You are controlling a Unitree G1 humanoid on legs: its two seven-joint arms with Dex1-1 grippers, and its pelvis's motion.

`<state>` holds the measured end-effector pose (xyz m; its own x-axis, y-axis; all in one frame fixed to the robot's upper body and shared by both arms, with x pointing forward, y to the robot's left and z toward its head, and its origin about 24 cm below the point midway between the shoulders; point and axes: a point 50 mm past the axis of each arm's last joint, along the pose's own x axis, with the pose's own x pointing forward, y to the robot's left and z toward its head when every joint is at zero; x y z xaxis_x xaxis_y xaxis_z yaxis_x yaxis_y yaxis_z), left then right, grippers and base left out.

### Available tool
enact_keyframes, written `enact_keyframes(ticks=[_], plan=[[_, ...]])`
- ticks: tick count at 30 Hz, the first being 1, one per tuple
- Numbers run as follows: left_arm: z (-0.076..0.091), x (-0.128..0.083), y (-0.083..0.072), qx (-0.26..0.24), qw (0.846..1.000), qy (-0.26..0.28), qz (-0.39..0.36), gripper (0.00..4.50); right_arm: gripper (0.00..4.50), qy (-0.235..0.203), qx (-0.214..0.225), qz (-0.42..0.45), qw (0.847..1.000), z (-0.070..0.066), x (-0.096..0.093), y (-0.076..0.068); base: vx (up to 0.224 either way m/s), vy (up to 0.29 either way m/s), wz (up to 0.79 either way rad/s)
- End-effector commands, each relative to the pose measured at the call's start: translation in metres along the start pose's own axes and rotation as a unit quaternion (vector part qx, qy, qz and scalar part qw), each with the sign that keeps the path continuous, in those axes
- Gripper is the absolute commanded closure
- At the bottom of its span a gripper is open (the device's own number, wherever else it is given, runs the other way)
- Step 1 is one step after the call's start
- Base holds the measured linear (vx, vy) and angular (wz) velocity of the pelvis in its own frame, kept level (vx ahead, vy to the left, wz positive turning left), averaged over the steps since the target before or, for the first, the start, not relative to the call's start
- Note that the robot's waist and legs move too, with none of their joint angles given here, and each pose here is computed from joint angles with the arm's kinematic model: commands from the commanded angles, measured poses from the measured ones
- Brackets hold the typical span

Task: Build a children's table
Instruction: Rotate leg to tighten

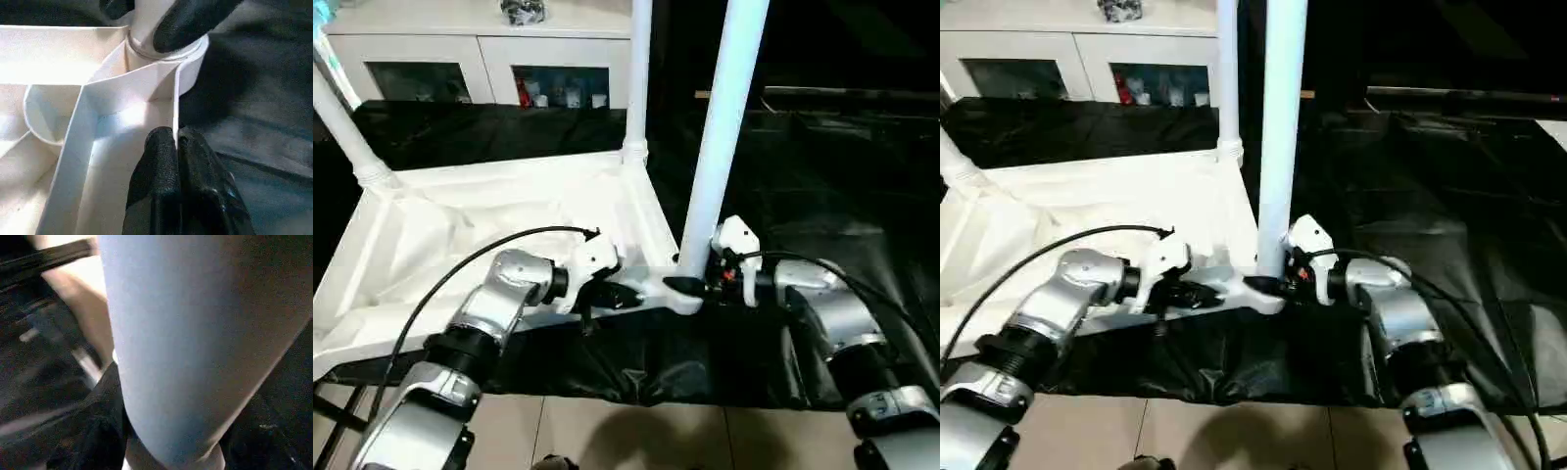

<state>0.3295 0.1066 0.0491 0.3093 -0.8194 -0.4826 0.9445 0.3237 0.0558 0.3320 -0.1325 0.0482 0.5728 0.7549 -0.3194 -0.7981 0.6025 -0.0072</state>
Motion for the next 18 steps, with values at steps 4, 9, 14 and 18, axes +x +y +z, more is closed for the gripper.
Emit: enact_keyframes(ticks=[4, 9, 14, 18], plan=[[0.028, 0.018, 0.016, -0.018, 0.992, -0.029, 0.119, 4.50, 2.54, 0.012, 0.081, -0.155, 0.984, -0.013, 0.029, 0.001, 0.000, 0.000, 0.00], [0.042, 0.035, 0.016, -0.019, 0.986, -0.045, 0.158, 4.50, 2.54, 0.012, 0.136, -0.263, 0.955, -0.018, 0.043, 0.004, 0.000, 0.000, 0.00], [0.045, 0.041, 0.011, 0.006, 0.990, -0.050, 0.134, 4.50, 1.84, -0.025, 0.152, -0.240, 0.958, -0.009, 0.052, 0.011, 0.000, 0.000, 0.00], [0.042, 0.040, 0.010, 0.021, 0.991, -0.047, 0.122, 4.50, 1.50, -0.040, 0.135, -0.245, 0.959, -0.005, 0.050, 0.009, 0.000, 0.000, 0.00]])
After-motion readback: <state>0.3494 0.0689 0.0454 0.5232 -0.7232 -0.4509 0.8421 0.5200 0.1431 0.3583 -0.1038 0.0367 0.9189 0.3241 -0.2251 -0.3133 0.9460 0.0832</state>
